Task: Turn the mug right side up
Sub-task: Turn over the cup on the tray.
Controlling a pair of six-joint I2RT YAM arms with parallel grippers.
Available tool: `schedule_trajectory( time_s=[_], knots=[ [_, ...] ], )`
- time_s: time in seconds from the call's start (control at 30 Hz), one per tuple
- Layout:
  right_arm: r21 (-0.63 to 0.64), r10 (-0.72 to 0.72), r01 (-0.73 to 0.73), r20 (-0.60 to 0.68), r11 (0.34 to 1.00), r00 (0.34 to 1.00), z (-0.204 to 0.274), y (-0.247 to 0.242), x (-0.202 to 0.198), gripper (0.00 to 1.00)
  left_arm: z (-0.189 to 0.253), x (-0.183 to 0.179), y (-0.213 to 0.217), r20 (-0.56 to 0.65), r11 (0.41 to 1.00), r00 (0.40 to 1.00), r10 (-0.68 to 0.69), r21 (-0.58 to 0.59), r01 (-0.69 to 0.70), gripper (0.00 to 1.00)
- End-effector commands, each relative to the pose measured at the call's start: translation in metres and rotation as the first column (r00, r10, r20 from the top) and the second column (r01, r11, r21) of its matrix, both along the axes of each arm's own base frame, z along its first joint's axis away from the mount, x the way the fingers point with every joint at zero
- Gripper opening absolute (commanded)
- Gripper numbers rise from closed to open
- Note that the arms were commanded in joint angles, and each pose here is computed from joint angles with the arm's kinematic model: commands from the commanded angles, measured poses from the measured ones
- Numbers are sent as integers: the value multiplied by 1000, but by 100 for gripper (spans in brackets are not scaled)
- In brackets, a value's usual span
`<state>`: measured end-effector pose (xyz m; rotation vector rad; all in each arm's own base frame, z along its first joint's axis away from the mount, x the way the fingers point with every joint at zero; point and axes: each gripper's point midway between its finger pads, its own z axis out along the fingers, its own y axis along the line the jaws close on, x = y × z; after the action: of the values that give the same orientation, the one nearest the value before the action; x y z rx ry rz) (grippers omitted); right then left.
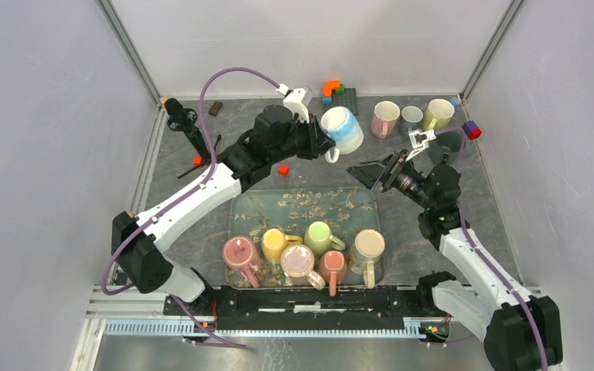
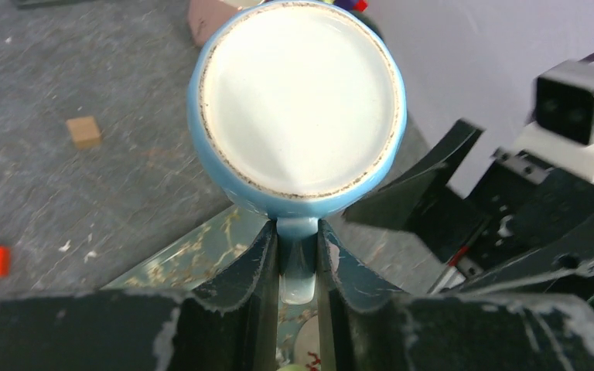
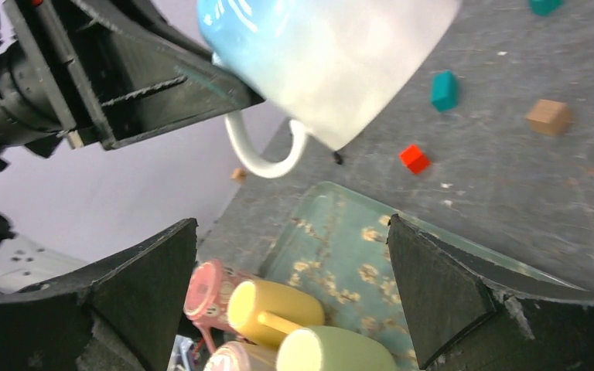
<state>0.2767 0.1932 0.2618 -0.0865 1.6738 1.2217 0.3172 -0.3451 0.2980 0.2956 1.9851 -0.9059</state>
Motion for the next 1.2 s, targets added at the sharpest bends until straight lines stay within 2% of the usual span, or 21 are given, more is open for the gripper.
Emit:
schedule_trajectory(
  time_s=[0.0, 0.53, 0.97, 1.17],
  knots=[
    [145, 78, -85, 55, 986, 995, 26, 17, -11, 98, 80, 5, -25, 109, 972, 994, -30, -230, 54, 2],
    [449, 170, -177, 58, 876, 984, 52, 39, -13, 98, 93, 0, -35, 98, 947, 993, -73, -306, 99, 2],
    [584, 197, -191, 54, 789, 979, 62, 38, -13, 96, 105, -6, -42, 90, 912, 991, -104, -388, 131, 2],
    [656, 193, -218, 111, 723, 975, 76, 30, -15, 93, 104, -11, -45, 72, 895, 989, -127, -422, 145, 2]
  ],
)
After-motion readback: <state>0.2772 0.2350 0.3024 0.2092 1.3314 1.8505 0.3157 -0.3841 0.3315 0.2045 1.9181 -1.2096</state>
